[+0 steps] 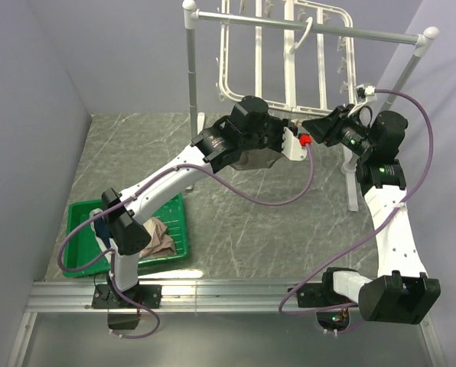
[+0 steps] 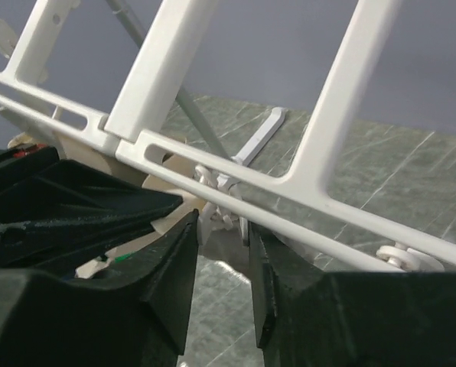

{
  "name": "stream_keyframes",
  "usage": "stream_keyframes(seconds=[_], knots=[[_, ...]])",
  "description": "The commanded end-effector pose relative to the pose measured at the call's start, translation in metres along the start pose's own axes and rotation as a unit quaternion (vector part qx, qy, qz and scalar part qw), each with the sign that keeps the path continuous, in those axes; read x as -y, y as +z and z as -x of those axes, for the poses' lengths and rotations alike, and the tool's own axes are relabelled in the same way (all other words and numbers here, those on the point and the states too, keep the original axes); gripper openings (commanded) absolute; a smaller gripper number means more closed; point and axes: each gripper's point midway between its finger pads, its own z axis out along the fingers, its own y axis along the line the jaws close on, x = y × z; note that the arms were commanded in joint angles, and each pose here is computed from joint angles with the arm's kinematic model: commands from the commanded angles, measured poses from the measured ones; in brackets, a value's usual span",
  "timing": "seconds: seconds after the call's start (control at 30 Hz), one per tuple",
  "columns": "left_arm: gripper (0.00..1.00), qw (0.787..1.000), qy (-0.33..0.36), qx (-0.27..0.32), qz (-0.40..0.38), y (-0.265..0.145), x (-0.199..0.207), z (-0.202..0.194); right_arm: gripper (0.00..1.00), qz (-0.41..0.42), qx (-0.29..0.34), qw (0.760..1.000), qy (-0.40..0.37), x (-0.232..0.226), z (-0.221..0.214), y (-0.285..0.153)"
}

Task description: Clip the underwear to the hanger

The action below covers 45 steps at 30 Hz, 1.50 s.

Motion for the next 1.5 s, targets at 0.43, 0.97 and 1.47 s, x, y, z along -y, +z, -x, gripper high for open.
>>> stream_keyframes(seconds=[0.43,0.97,1.47], knots=[[0.00,0.998,0.019,0.037,0.056,-0.018,-0.035,0.028,0.53,0.025,-0.040,0.998,0.046,-0.023,-0.012,-0.010],[0.42,0.998,0.012,0.033,0.059,-0.022,-0.033,0.026,0.83,0.019,-0.012,1.000,-0.011,-0.058,0.007,-0.062],[0.77,0.996,-0.079,0.031,-0.014,-0.066,0.017,0.046,0.89,0.012,-0.023,0.999,-0.027,-0.061,0.002,-0.080]])
